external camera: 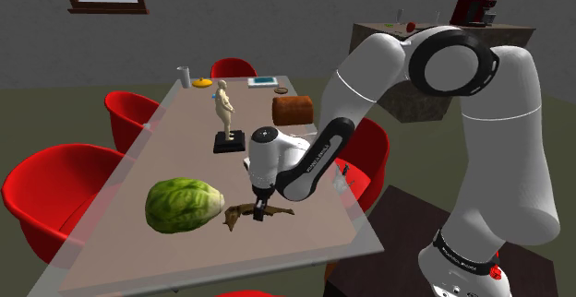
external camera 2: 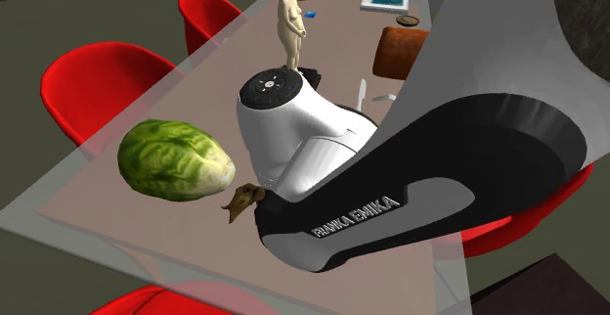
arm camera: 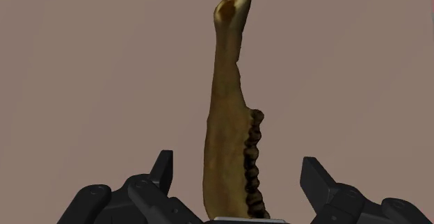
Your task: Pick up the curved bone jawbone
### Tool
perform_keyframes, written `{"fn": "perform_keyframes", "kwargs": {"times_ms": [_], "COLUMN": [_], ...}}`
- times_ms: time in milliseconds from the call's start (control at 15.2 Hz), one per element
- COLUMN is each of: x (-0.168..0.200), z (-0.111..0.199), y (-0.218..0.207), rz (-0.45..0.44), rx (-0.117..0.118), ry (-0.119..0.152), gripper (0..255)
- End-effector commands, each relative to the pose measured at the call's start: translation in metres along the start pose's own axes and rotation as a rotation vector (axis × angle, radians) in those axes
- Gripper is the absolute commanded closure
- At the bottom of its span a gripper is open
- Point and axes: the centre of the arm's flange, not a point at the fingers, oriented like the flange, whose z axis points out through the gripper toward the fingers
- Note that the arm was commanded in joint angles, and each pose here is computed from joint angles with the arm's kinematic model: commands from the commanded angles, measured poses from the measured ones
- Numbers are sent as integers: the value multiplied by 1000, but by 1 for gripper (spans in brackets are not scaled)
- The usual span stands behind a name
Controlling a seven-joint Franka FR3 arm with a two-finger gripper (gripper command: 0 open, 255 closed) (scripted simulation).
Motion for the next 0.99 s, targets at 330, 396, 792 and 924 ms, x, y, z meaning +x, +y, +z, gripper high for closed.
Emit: {"fn": "perform_keyframes", "kwargs": {"times_ms": [330, 396, 792, 924], "x": [0, 0, 2, 2], "z": [7, 7, 2, -9], "y": [-1, -1, -1, 1], "rz": [0, 0, 0, 0], "rx": [0, 0, 0, 0], "ry": [0, 0, 0, 0], "gripper": [255, 255, 255, 255]}}
